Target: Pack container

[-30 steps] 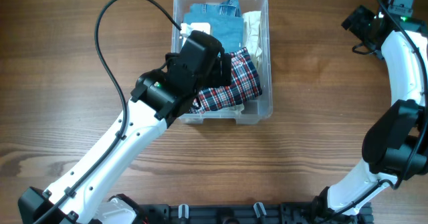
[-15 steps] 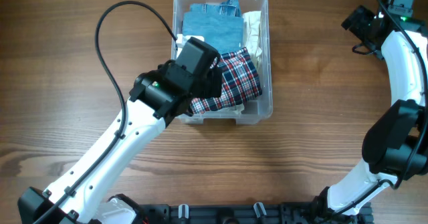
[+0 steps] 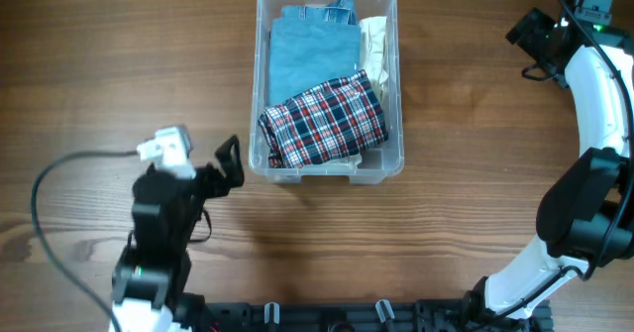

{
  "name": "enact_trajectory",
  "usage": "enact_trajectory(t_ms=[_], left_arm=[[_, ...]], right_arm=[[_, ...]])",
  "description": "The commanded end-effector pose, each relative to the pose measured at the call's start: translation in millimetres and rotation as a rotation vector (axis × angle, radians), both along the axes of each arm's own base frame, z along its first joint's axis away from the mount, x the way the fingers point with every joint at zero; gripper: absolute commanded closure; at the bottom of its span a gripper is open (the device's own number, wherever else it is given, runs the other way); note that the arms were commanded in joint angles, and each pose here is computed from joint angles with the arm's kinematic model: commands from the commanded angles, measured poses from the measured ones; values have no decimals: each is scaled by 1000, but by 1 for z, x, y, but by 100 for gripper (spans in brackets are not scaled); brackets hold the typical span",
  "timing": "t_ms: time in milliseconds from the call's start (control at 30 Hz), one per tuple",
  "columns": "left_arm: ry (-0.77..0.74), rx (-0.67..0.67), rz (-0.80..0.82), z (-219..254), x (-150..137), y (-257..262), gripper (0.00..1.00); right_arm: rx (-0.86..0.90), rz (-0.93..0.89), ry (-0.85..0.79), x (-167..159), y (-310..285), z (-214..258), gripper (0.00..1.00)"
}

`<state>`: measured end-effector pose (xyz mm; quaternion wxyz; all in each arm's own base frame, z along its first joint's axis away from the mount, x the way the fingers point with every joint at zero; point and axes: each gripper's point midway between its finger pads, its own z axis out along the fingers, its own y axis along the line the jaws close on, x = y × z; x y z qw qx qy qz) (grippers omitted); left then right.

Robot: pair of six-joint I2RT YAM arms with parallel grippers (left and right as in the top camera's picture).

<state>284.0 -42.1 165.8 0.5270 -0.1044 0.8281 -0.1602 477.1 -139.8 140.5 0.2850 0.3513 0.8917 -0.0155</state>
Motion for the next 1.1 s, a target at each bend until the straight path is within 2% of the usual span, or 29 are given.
enact_trajectory(t_ms=[0, 267, 767, 1067], left_arm=[[-130, 38, -13, -1, -14, 8, 0], [-293, 58, 26, 6, -30, 21, 0], [-449, 115, 69, 30, -41, 33, 0], [-413, 112, 54, 8, -38, 29, 0]], right_arm=[[6, 2, 15, 0, 2, -8, 0], [6, 2, 15, 0, 2, -8, 0], [6, 2, 15, 0, 2, -8, 0], [6, 2, 15, 0, 2, -8, 0]])
